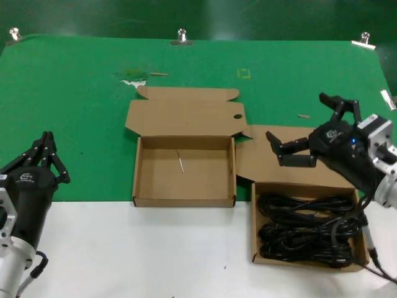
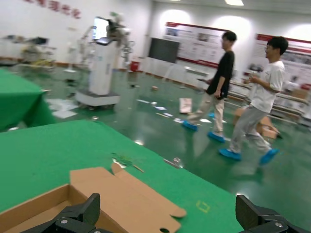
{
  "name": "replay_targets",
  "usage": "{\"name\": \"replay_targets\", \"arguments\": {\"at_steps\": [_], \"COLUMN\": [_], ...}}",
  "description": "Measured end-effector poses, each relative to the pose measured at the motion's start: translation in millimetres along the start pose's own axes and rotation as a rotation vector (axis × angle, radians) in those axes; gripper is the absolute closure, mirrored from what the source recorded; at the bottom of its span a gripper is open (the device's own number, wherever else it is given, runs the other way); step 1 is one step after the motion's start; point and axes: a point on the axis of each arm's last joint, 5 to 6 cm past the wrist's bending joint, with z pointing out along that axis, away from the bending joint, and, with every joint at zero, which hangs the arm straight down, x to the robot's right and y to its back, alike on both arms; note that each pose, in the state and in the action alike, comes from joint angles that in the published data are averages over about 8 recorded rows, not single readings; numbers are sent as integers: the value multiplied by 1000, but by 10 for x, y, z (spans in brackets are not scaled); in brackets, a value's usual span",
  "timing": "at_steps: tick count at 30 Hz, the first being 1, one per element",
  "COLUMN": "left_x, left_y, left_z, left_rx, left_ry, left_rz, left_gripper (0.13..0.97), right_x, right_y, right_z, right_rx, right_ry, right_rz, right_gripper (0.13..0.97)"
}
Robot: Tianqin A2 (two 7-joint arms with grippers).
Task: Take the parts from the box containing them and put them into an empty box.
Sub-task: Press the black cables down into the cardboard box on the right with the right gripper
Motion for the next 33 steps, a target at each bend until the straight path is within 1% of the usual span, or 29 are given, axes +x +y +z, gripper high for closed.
{"name": "replay_targets", "arguments": {"at_steps": [5, 11, 17, 25, 33], "left_x": [0, 0, 0, 0, 0], "left_y": [0, 0, 0, 0, 0], "left_z": [0, 0, 0, 0, 0], "left_rx": [0, 0, 0, 0, 0], "left_ry": [0, 0, 0, 0, 0], "left_rz": [0, 0, 0, 0, 0], "left_gripper": [946, 946, 946, 946, 946], "right_x": [186, 419, 623, 779, 896], "right_y": [-175, -422, -608, -634, -561], "right_z": [38, 87, 125, 105, 53], "right_rx": [-1, -8, -46, -134, -204], "right_ry": [-88, -203, -333, -570, -847], "right_rz": [-92, -240, -388, -577, -749], "right_gripper": [130, 130, 130, 130, 130]}}
